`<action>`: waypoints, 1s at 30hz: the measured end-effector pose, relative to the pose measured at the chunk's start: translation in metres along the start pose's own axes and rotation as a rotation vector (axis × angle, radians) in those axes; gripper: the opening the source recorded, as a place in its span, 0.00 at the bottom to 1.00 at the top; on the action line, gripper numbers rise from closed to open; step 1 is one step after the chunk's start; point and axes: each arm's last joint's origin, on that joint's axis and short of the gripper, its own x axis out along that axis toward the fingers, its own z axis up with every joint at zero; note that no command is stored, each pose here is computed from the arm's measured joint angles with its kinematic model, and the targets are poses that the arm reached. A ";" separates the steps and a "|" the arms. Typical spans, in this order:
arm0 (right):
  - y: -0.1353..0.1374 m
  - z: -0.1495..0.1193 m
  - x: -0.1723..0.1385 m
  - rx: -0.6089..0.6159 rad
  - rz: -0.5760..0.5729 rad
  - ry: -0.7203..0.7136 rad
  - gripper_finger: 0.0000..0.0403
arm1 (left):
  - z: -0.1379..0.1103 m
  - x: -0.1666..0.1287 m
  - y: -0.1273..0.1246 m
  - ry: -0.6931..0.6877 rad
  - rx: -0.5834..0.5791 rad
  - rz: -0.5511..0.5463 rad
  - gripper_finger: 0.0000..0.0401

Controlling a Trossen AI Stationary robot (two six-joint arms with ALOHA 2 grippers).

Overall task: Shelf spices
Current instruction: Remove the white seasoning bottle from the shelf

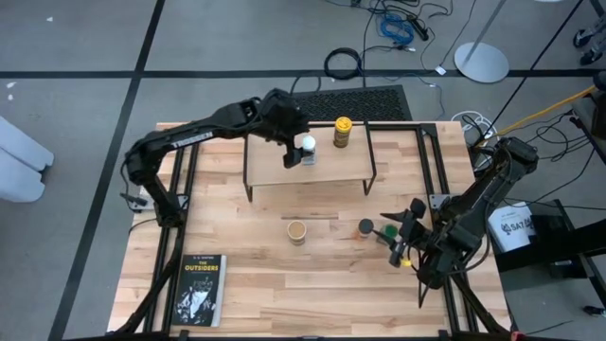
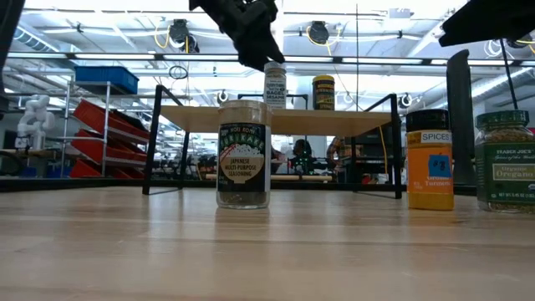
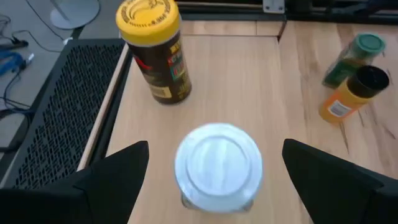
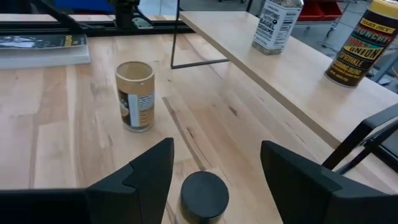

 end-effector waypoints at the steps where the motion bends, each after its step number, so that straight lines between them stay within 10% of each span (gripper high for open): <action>1: 0.000 0.000 -0.001 -0.001 0.004 -0.001 0.57 | 0.000 0.001 0.001 -0.005 0.000 0.003 0.95; 30: 0.003 -0.001 -0.004 0.012 0.028 -0.008 0.57 | -0.012 0.021 0.015 0.039 -0.031 -0.095 0.92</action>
